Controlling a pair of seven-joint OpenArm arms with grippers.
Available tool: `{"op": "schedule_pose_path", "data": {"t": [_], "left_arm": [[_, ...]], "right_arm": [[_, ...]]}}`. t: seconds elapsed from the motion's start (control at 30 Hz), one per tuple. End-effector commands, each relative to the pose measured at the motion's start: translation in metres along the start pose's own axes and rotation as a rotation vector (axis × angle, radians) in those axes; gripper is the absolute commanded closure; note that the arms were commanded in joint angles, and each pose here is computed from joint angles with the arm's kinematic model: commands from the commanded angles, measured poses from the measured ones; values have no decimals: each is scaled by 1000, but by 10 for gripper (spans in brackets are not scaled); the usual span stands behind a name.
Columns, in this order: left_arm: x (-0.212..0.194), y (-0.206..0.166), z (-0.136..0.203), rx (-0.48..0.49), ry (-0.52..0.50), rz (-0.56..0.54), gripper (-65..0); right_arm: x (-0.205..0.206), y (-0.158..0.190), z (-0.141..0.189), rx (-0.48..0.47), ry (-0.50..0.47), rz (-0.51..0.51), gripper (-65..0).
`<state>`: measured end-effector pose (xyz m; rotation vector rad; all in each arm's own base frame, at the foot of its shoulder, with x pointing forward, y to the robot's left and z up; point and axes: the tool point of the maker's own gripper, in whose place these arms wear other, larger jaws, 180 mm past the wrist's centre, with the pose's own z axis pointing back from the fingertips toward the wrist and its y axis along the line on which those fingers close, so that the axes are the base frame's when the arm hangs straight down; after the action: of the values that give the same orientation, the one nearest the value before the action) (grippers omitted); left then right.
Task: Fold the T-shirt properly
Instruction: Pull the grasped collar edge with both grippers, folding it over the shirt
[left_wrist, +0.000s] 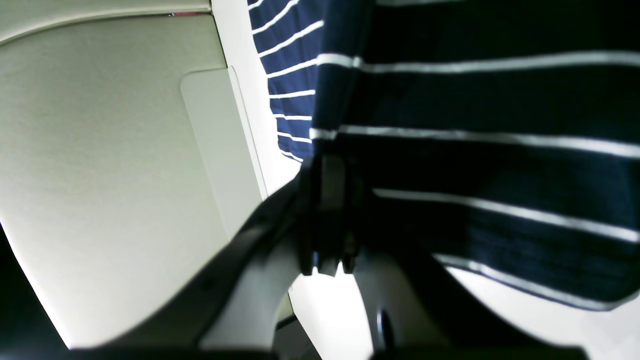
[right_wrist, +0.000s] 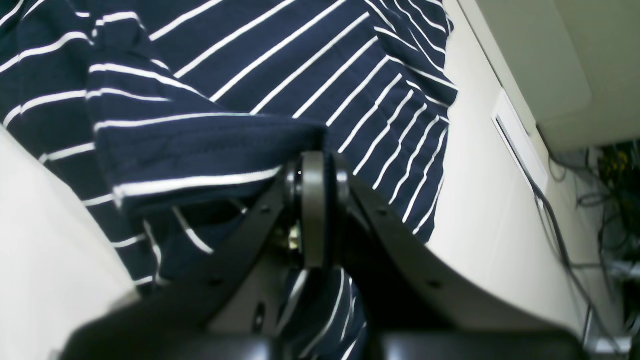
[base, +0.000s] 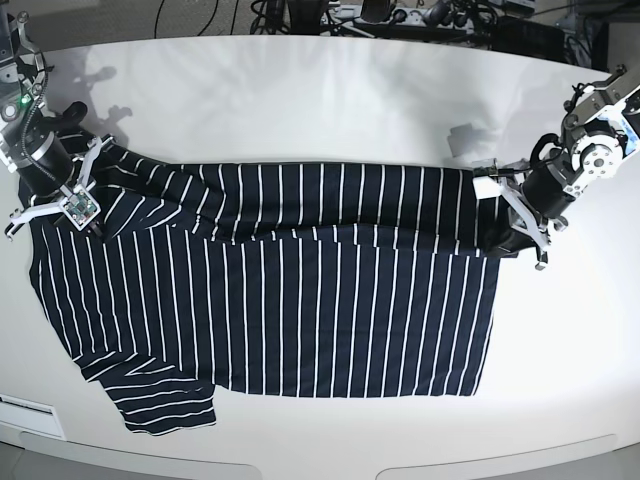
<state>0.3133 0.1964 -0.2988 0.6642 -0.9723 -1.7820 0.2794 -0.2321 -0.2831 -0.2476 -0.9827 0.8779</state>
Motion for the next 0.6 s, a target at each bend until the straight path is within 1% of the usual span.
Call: {"op": "schedule_pose_path", "data": {"t": [0.0,0.07,0.2,0.23,0.3,0.4,0.47,0.57], "left_arm": [[-7,15,3,43,12,-15,0],[-5,15,3,39,1,2,0],[-5,13,3,31,0,28,0],[-5,13,3,30,1,28,0],[-5,12,3,24,1,27,0],[-5,12,3,25,0,27,0],[-5,12,3,25,0,27,0],[-5,12,3,25,-1,27,0]], "right_arm": [[10,-13,1,-22,-31,37,0],[11,-11,-2,8,-26,83,0],[17,-12,-6,38,-19,171,0],[18,-14,-7,38,-16,208,0],[21,-23,-9,2,-12,251,0],[15,-39,-14,-37,6,248,0],[6,-48,-18,-50,25,226,0],[-5,-53,-22,-36,49,224,0]]}}
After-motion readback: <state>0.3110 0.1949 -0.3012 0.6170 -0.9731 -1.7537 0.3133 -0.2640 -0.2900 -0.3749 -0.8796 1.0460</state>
